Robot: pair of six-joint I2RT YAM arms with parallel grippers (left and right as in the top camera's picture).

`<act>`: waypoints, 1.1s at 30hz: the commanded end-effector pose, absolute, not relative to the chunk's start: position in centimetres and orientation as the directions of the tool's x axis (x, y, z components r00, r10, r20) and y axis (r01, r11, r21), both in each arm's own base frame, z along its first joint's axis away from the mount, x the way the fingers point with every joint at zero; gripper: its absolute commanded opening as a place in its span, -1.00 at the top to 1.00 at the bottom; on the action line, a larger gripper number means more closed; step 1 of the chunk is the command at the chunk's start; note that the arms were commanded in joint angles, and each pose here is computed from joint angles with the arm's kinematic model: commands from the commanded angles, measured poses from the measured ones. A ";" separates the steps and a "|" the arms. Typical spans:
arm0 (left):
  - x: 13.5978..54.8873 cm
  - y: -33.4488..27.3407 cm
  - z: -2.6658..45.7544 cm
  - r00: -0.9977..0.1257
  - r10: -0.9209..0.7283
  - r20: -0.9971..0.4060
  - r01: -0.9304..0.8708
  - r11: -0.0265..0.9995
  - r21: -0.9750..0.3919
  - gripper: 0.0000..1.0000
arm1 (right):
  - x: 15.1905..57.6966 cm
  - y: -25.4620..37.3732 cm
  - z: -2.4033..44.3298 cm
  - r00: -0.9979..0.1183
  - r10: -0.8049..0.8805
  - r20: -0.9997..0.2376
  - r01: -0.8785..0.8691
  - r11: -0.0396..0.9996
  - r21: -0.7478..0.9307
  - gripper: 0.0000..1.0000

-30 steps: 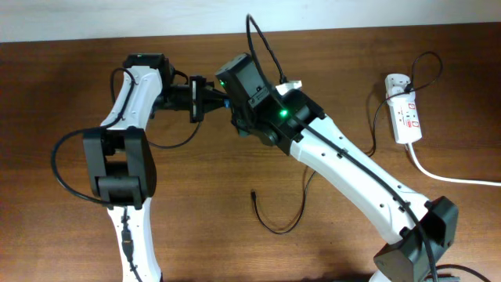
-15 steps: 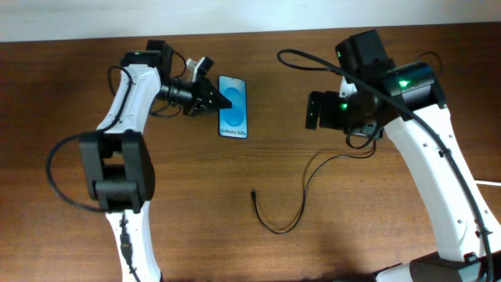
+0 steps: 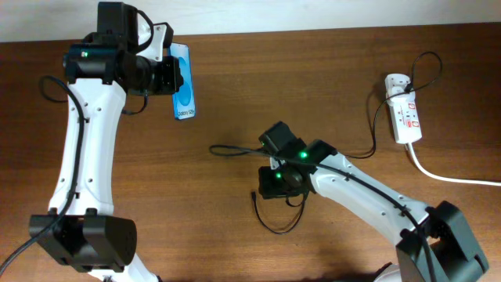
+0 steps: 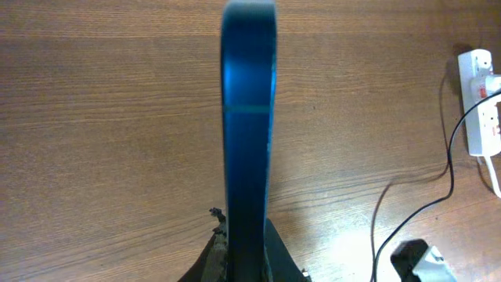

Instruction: Plug charger to phone and switch on socket

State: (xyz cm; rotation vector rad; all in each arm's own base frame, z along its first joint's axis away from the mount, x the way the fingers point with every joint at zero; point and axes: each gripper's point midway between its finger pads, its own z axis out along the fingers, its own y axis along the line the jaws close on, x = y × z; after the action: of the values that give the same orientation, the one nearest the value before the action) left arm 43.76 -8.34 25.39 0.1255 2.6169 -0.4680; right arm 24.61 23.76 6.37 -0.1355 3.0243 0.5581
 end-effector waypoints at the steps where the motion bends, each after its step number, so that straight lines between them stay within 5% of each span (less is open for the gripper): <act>1: 43.8 -8.3 26.0 -0.878 -0.010 -0.479 0.161 0.936 -0.313 1.00 | 23.4 24.6 4.1 -0.999 -0.039 0.030 -0.024 0.923 0.385 0.30; 29: 43.5 -8.3 25.8 -0.883 -0.009 -0.470 0.157 0.936 -0.314 1.00 | 22.4 26.5 -0.3 -0.988 -0.039 0.149 0.026 0.911 0.411 0.52; 33: 43.5 -8.3 25.8 -0.883 -0.009 -0.470 0.157 0.936 -0.314 1.00 | 22.3 26.6 -0.5 -0.987 -0.041 0.157 0.028 0.910 0.415 0.71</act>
State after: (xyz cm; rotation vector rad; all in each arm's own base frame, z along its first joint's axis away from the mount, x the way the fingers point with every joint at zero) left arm 43.46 -8.32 25.23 0.1228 2.6310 -0.4688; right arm 22.88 26.58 0.21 -0.0100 3.2022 0.7084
